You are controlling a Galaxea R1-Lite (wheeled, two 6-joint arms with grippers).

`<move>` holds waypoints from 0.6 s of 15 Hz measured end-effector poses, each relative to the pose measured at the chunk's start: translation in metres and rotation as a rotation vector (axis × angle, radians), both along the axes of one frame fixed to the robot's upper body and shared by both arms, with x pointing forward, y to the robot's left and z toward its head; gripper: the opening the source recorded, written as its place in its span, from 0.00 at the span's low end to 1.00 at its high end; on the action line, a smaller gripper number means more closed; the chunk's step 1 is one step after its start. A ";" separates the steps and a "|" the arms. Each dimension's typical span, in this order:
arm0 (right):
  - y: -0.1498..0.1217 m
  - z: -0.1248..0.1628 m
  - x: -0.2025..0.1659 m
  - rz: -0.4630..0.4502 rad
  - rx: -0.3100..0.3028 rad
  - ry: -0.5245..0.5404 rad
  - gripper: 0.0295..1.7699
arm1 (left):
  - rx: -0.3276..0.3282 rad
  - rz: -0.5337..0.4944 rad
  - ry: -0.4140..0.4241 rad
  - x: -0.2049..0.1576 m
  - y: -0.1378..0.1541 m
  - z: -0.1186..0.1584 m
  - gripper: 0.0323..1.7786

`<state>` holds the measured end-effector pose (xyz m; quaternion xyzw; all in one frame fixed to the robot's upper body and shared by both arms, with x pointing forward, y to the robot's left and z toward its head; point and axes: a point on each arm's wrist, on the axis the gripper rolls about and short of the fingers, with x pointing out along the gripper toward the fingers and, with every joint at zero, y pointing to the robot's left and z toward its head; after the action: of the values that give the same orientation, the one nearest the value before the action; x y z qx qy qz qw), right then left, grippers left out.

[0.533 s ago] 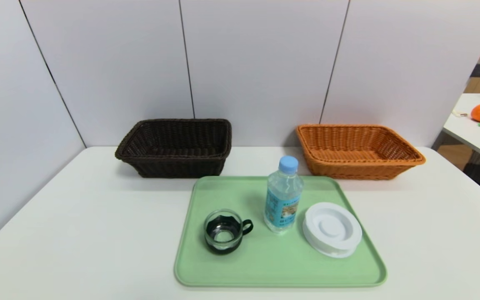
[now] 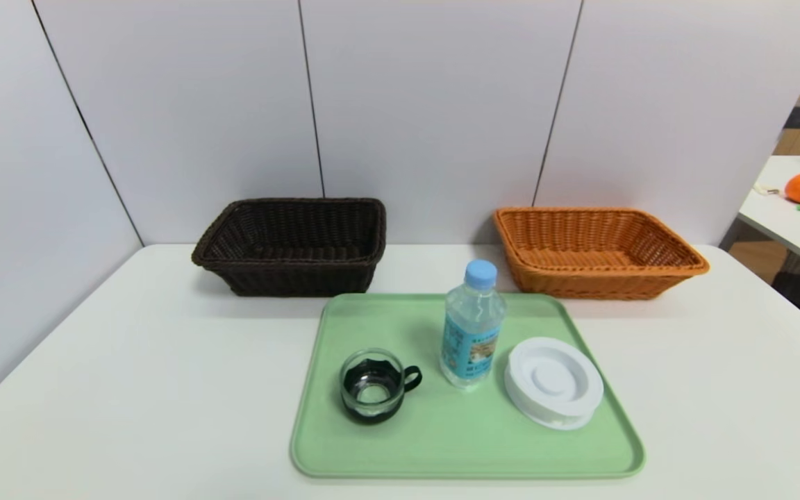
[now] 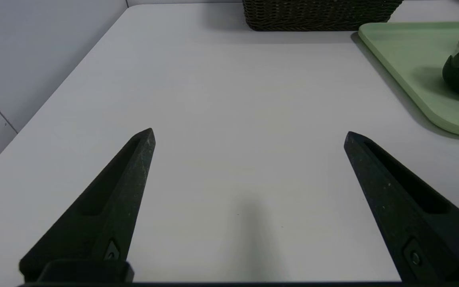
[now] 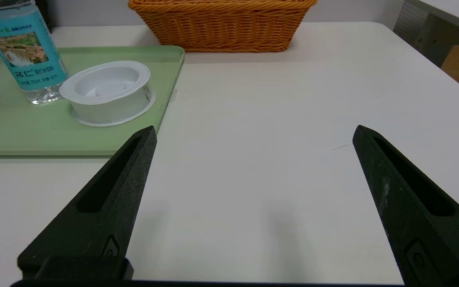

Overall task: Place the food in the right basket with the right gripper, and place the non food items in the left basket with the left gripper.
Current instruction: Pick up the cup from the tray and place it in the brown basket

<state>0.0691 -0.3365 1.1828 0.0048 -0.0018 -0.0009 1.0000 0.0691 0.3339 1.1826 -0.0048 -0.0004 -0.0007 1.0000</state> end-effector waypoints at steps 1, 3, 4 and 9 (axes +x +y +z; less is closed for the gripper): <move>0.000 0.000 0.000 0.000 0.000 0.000 0.96 | 0.009 0.000 -0.001 0.000 0.000 0.000 0.95; 0.000 0.000 0.000 -0.001 0.001 0.001 0.96 | 0.014 0.001 -0.002 0.000 0.000 0.000 0.95; 0.000 0.000 0.000 -0.001 0.000 0.001 0.96 | 0.013 -0.001 -0.004 0.000 0.000 0.001 0.95; 0.001 0.028 -0.013 0.057 0.013 -0.021 0.96 | 0.006 -0.006 -0.025 -0.016 0.000 0.037 0.95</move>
<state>0.0563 -0.3353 1.2103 0.0116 -0.0122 0.0275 0.9995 0.0534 0.3338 1.2194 -0.0019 -0.0128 -0.0039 0.9999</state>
